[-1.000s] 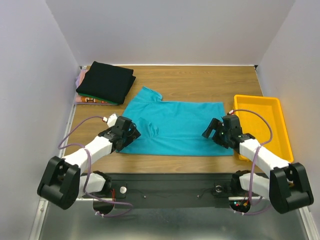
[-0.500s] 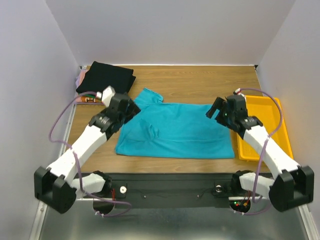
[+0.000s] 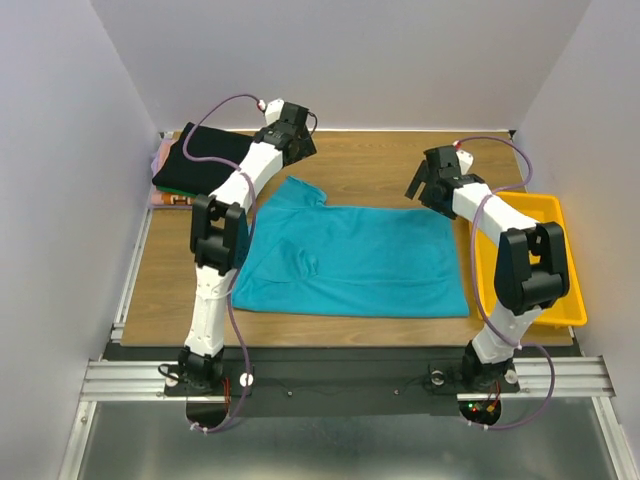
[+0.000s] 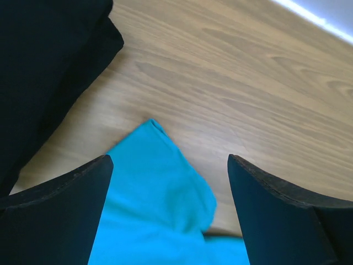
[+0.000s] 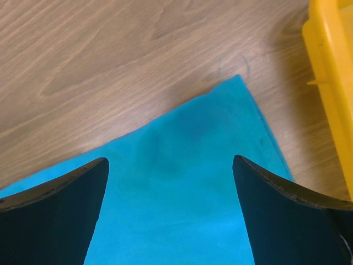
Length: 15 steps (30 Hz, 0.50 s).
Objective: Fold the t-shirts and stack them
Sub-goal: Fold the tshirt
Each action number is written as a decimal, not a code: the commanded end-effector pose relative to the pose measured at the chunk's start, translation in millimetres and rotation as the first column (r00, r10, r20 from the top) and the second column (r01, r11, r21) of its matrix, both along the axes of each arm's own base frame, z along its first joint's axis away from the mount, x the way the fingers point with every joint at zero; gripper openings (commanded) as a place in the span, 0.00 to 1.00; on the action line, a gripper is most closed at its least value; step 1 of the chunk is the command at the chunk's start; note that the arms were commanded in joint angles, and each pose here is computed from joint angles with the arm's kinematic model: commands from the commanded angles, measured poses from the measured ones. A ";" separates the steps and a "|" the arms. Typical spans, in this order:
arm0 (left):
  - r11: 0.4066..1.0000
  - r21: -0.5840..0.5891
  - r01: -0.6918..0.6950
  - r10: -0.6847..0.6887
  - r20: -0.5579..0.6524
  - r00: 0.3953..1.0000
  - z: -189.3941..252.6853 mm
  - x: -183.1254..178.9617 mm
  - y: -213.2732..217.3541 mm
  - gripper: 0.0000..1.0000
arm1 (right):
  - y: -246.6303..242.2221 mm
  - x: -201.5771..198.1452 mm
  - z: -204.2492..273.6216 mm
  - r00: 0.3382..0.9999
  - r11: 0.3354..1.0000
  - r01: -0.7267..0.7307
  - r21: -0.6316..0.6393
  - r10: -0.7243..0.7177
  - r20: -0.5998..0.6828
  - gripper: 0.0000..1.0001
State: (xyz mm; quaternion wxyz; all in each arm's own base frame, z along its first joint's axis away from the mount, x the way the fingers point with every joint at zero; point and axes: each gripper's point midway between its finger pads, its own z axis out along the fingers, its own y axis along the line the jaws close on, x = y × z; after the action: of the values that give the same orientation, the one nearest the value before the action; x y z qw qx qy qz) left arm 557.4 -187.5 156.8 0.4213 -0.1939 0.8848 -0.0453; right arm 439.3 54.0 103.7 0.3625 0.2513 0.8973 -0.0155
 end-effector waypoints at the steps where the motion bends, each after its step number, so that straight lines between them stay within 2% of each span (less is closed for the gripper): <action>1: 0.998 0.059 0.028 -0.027 -0.027 0.999 8.0 13.4 11.1 0.97 | -19.5 17.7 24.4 0.995 0.996 0.064 -0.056 -0.060 0.074 1.00; 5: 0.999 -0.005 0.053 -0.054 -0.022 0.998 -26.2 36.3 2.1 0.97 | -26.6 20.1 16.2 0.996 0.995 0.078 -0.068 -0.074 0.056 1.00; 11: 0.998 -0.035 0.058 -0.060 -0.058 0.996 -57.8 40.3 -2.5 0.89 | -36.2 22.4 7.8 0.995 0.992 0.094 -0.079 -0.091 0.037 1.00; 14: 0.998 -0.035 0.053 -0.055 -0.068 0.996 -68.6 40.2 -2.4 0.81 | -37.7 22.0 1.2 0.995 0.992 0.096 -0.082 -0.094 0.023 1.00; 15: 0.997 -0.045 0.069 -0.072 -0.075 0.995 -73.8 40.7 -6.1 0.73 | -39.1 22.3 0.0 0.995 0.992 0.097 -0.084 -0.096 0.021 1.00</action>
State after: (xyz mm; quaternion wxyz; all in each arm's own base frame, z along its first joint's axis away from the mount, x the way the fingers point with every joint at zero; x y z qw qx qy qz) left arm 584.4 -182.7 62.6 0.3537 -0.1772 0.9175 -0.0404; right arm 446.3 23.3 90.2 0.3560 0.2724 0.8919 -0.0596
